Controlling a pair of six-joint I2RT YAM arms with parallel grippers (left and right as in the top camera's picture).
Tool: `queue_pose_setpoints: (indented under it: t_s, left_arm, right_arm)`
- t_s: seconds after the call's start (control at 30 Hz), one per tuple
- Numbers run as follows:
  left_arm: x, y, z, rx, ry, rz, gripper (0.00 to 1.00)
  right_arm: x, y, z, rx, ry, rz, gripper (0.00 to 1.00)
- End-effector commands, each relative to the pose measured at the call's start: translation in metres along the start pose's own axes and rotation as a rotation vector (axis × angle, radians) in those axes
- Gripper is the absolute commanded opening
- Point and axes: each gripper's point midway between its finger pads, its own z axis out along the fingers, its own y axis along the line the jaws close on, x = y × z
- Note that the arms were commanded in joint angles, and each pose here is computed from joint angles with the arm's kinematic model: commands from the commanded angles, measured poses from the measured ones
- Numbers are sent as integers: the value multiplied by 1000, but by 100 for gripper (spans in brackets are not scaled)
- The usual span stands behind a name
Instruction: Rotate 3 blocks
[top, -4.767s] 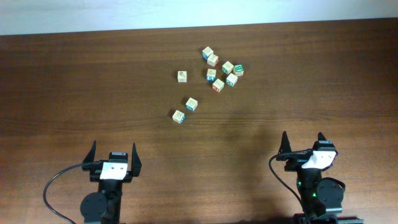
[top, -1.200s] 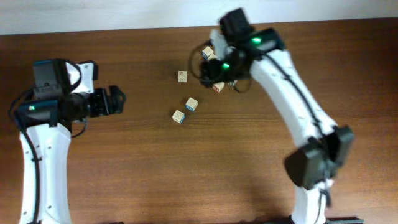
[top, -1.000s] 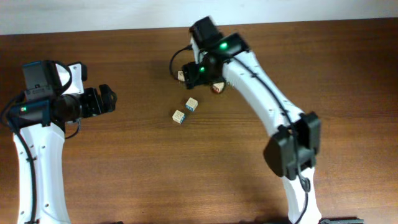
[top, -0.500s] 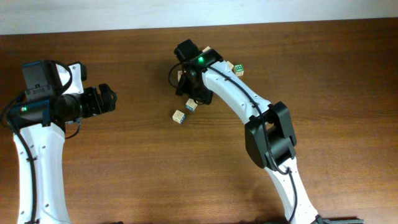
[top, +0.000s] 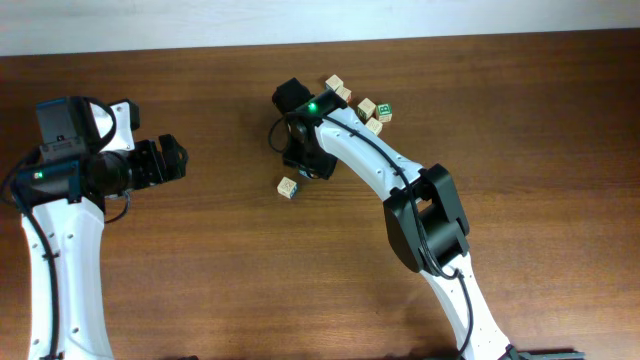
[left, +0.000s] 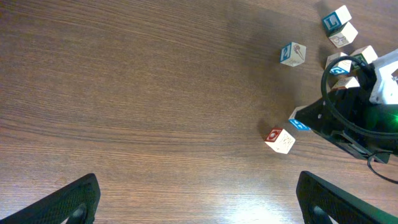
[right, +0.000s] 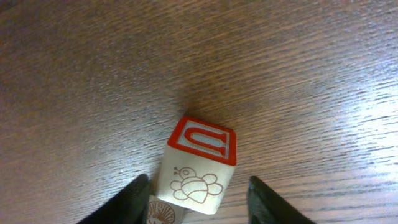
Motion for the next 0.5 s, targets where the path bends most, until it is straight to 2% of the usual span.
queue_pose_setpoints:
  t_s: [0.0, 0.17, 0.47]
  left_arm:
    - [-7, 0, -5, -2, -22, -12, 99]
    - [-7, 0, -5, -2, -22, -12, 99]
    - [-7, 0, -5, -2, -22, -12, 99]
  right_arm:
    - [1, -7, 8, 40, -7, -38, 42]
    - [2, -10, 8, 51, 4, -148, 34]
    - [3, -37, 5, 115, 69, -292, 34]
